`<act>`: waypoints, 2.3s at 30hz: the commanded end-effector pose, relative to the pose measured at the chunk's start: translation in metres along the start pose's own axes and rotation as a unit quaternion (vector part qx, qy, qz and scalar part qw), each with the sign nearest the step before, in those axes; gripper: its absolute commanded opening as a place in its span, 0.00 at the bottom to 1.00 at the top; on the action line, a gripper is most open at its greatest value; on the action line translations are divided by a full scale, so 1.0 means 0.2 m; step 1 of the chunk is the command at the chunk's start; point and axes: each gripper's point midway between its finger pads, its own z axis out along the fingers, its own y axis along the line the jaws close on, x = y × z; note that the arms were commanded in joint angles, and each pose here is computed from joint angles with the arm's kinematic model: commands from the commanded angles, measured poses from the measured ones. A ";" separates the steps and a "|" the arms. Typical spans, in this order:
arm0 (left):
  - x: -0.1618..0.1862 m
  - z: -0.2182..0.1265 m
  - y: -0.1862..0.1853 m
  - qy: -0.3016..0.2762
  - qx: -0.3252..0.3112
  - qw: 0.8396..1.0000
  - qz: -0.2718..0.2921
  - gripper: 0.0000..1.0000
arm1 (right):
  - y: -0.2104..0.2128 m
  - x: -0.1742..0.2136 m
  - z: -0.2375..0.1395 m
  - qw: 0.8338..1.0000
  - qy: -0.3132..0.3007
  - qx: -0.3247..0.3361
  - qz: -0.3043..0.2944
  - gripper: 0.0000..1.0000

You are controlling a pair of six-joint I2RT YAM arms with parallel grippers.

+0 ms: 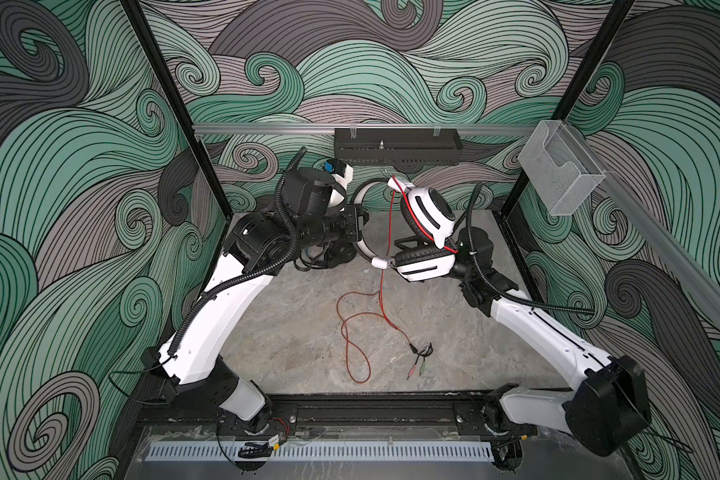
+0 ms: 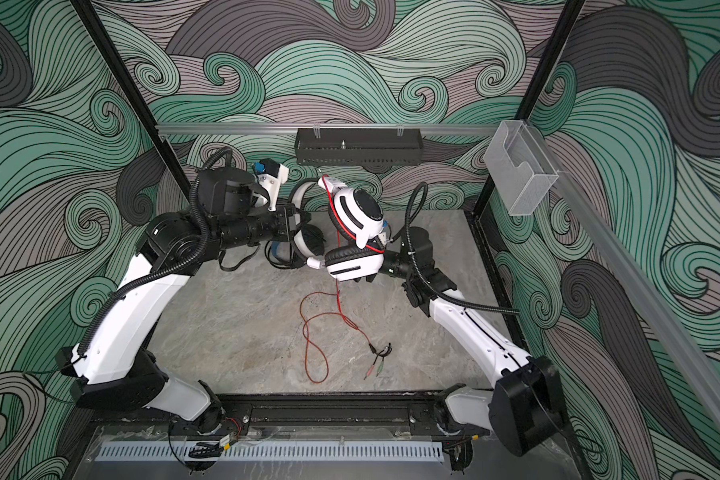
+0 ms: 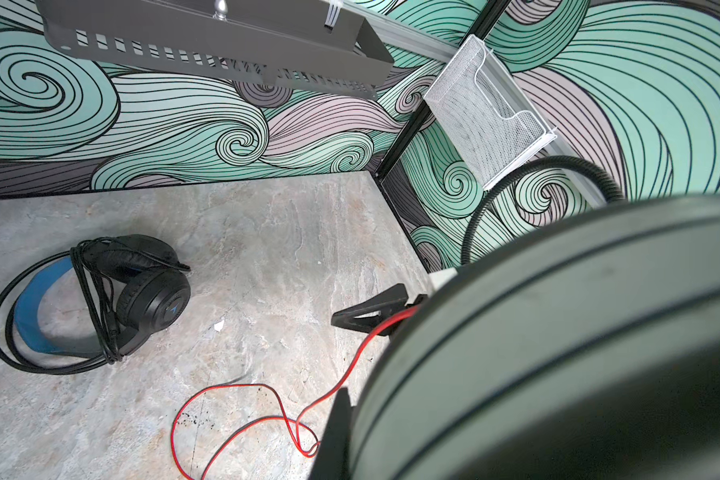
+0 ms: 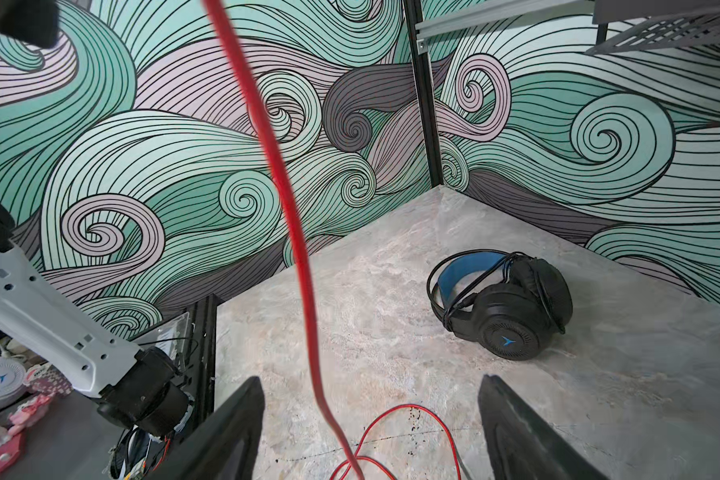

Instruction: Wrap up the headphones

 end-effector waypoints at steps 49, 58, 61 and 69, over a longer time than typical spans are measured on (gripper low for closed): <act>-0.58 -0.24 0.47 -0.282 -0.170 0.929 -0.172 0.00 | 0.49 0.41 0.00 0.986 0.155 -0.034 -0.046 0.00; -0.55 -0.07 0.53 -0.262 -0.164 0.925 -0.221 0.00 | 0.56 0.44 0.02 0.979 0.185 -0.030 -0.086 0.00; -0.53 -0.06 0.53 -0.258 -0.160 0.923 -0.235 0.00 | 0.52 0.47 0.04 0.976 0.198 -0.014 -0.089 0.00; -0.47 -0.02 0.53 -0.239 -0.146 0.921 -0.271 0.00 | 0.41 0.52 0.11 0.967 0.229 0.032 -0.103 0.00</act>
